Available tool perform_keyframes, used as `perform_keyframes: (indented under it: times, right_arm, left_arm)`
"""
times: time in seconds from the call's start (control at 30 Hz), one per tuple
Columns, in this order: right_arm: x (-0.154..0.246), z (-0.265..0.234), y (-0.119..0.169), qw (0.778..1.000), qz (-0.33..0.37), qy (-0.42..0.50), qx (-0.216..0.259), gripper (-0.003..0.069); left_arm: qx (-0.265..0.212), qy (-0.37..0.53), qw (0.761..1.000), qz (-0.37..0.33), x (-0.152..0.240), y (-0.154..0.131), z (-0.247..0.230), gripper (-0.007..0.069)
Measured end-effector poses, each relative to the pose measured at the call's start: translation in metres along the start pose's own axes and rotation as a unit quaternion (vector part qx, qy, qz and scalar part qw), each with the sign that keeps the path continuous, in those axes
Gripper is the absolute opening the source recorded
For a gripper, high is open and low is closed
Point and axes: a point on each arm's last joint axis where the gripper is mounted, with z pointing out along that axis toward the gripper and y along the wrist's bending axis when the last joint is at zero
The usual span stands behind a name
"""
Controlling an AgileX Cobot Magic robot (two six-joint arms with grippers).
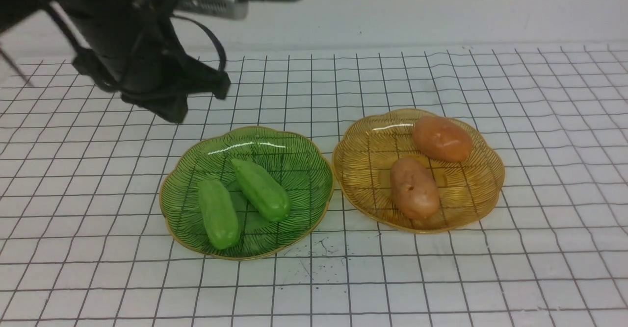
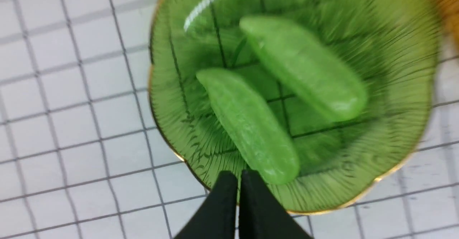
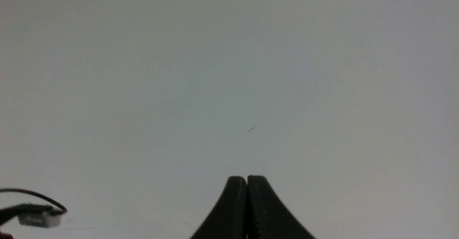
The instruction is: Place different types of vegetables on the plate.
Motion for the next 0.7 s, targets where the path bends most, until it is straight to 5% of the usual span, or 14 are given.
perform_keyframes:
  times: [0.33, 0.7]
  right_arm:
    - [0.0, 0.0, 0.0, 1.0, 0.001, 0.0, 0.0, -0.0015]
    - [0.0, 0.0, 0.0, 1.0, 0.0, 0.0, 0.0, -0.0015]
  left_arm:
    - [0.017, -0.17, 0.985, -0.02, 0.09, 0.022, -0.13, -0.0008]
    - [0.036, -0.343, 0.938, -0.024, 0.252, 0.035, -0.13, -0.0008]
